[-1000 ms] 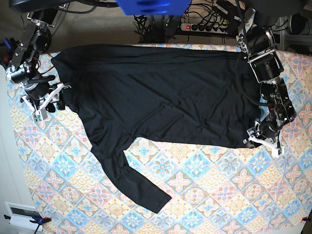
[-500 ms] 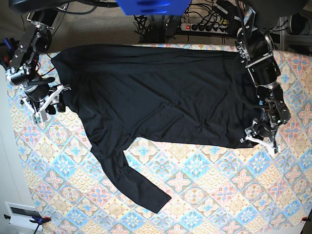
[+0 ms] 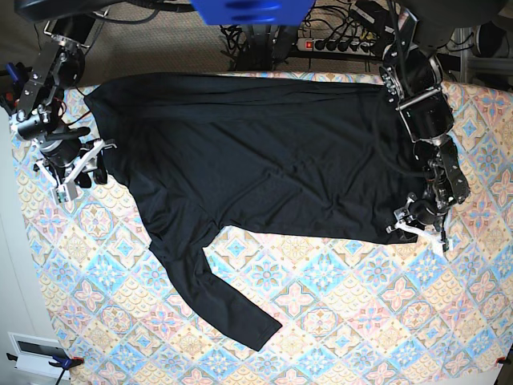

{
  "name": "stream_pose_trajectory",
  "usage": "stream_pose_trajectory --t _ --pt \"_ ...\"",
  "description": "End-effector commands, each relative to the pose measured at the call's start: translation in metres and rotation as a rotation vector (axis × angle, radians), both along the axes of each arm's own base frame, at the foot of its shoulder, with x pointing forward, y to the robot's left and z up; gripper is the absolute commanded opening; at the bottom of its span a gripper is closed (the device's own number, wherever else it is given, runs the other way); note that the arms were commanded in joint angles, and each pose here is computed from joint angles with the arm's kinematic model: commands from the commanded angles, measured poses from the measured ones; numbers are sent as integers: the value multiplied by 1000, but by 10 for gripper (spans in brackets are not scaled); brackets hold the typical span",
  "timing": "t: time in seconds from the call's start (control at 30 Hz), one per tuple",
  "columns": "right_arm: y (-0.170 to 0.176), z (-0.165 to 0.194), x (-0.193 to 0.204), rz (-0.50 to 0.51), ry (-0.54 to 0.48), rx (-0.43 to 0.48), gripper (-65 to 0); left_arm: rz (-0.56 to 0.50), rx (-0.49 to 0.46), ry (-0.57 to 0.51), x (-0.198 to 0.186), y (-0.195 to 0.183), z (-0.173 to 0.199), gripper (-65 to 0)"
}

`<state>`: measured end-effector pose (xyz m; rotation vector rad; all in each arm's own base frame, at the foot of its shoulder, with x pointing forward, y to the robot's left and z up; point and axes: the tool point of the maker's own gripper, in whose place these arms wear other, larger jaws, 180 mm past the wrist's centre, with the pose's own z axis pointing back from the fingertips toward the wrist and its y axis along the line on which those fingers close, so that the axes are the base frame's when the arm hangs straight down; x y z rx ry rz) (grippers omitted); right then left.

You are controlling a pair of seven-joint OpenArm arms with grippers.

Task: Layout the t-shirt on the table in an organized manner, then fold the t-shirt properly
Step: 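Release the edge and move both grippers to the shirt's side edges, then grasp the side edges with both grippers and fold them toward the collar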

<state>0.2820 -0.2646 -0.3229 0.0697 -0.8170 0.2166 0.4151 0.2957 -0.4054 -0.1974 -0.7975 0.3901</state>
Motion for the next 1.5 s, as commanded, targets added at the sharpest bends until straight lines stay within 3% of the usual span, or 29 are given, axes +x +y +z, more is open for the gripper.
stream_pose_trajectory --t 0.0,0.17,0.4,0.57,0.67,0.8,1.0,1.13,1.23,1.37,1.47 --pt "-2 15 7 10 -50 -9 -440 29 31 -79 14 22 29 -374" --pt "-2 16 8 12 -54 -11 -440 39 34 -86 13 31 33 -374" --pt "-2 16 8 12 -52 -12 -440 29 33 -29 -5 26 10 -373" --pt "-2 16 7 12 -52 -13 -440 5 6 2 -11 9 -4 -375" --pt "-2 15 7 11 -48 -12 -440 -78 -16 70 -16 -15 -14 -383" --pt "-2 14 7 12 -45 -10 -439 -153 -79 63 -12 -44 -13 -469" --pt "7 10 7 39 -32 -5 -439 -127 -107 15 -5 -38 -3 -650" --pt "34 0 9 124 -5 5 -439 -115 -91 9 -5 -25 2 -650" --pt "46 11 29 173 -41 -2 -439 -109 -88 -5 -3 -24 5 -650" --pt "41 0 43 154 -11 24 -421 -128 -43 -53 0 -19 24 -650" --pt "25 -10 52 119 25 -30 -410 -146 -15 -90 2 -20 38 -650"
